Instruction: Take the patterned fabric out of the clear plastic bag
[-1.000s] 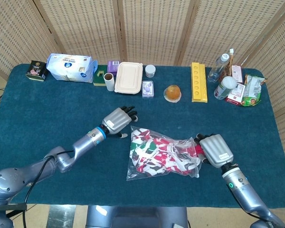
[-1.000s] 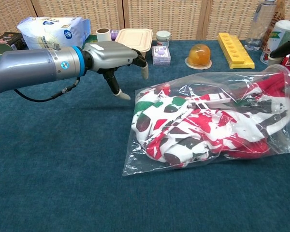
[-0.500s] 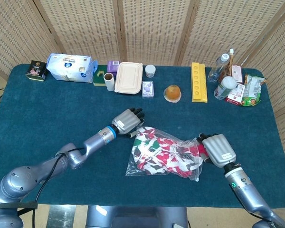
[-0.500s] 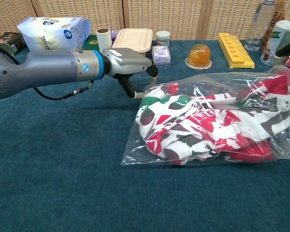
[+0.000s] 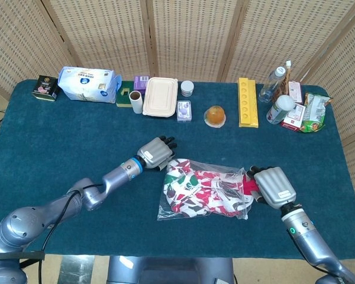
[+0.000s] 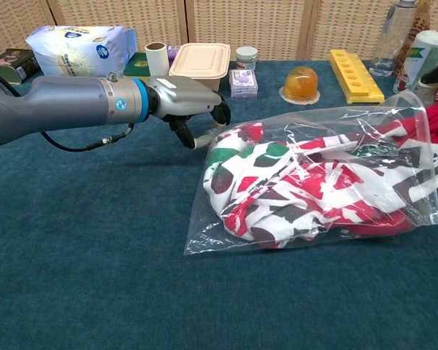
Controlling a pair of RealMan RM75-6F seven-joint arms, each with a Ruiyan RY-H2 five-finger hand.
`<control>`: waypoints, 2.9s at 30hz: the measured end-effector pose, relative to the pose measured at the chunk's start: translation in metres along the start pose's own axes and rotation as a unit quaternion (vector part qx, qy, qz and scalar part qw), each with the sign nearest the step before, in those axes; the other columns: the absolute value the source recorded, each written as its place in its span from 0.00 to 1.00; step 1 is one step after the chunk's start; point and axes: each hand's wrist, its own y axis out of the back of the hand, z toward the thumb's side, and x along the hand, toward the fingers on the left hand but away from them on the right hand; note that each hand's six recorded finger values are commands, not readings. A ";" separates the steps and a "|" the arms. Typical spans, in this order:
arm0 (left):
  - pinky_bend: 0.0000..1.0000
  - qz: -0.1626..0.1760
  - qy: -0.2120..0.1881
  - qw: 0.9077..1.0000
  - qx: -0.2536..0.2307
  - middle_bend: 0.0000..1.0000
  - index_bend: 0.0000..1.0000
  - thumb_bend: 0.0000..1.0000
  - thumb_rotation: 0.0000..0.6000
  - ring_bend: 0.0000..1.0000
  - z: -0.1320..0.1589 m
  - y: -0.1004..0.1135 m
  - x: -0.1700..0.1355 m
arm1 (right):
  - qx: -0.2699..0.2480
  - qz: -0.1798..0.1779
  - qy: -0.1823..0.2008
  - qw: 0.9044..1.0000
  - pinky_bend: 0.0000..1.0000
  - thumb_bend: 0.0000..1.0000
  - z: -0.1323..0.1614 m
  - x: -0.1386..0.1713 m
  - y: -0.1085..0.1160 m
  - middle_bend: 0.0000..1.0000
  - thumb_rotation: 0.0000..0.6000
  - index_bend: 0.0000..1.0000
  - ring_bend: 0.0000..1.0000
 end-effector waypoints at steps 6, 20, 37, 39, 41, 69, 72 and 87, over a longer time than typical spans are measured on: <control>0.18 -0.002 0.007 1.000 -0.017 0.19 0.62 0.54 1.00 0.08 -0.005 -0.006 -0.006 | -0.003 0.001 0.001 1.000 0.54 0.47 0.000 0.002 0.000 0.43 1.00 0.63 0.56; 0.24 0.022 0.011 0.998 -0.054 0.24 0.75 0.53 1.00 0.13 -0.004 -0.007 -0.009 | -0.006 -0.003 -0.002 1.000 0.54 0.48 0.000 0.003 0.003 0.43 1.00 0.64 0.56; 0.24 0.032 0.035 0.997 -0.059 0.24 0.75 0.51 1.00 0.13 -0.046 -0.012 -0.058 | -0.012 -0.012 -0.014 1.000 0.54 0.48 -0.011 0.009 0.004 0.44 1.00 0.64 0.57; 0.24 0.038 0.040 0.997 -0.062 0.24 0.75 0.51 1.00 0.13 -0.052 -0.011 -0.067 | -0.011 -0.017 -0.018 1.000 0.54 0.48 -0.014 0.011 0.006 0.44 1.00 0.64 0.57; 0.24 0.045 0.047 0.996 -0.061 0.24 0.75 0.51 1.00 0.13 -0.061 -0.009 -0.078 | -0.010 -0.021 -0.022 0.999 0.54 0.48 -0.016 0.012 0.008 0.44 1.00 0.64 0.57; 0.24 0.072 0.266 0.959 -0.061 0.24 0.75 0.51 1.00 0.13 -0.202 -0.015 -0.266 | -0.002 -0.064 -0.138 0.988 0.54 0.48 -0.098 0.056 0.034 0.44 1.00 0.64 0.57; 0.24 0.071 0.276 0.956 -0.076 0.24 0.73 0.45 1.00 0.13 -0.206 -0.019 -0.268 | 0.000 -0.063 -0.136 0.989 0.54 0.46 -0.098 0.058 0.034 0.42 1.00 0.60 0.56; 0.06 -0.002 0.248 0.959 -0.136 0.07 0.00 0.01 0.74 0.00 -0.163 -0.030 -0.263 | 0.005 -0.053 -0.109 0.993 0.32 0.10 -0.086 0.078 0.027 0.13 0.99 0.03 0.25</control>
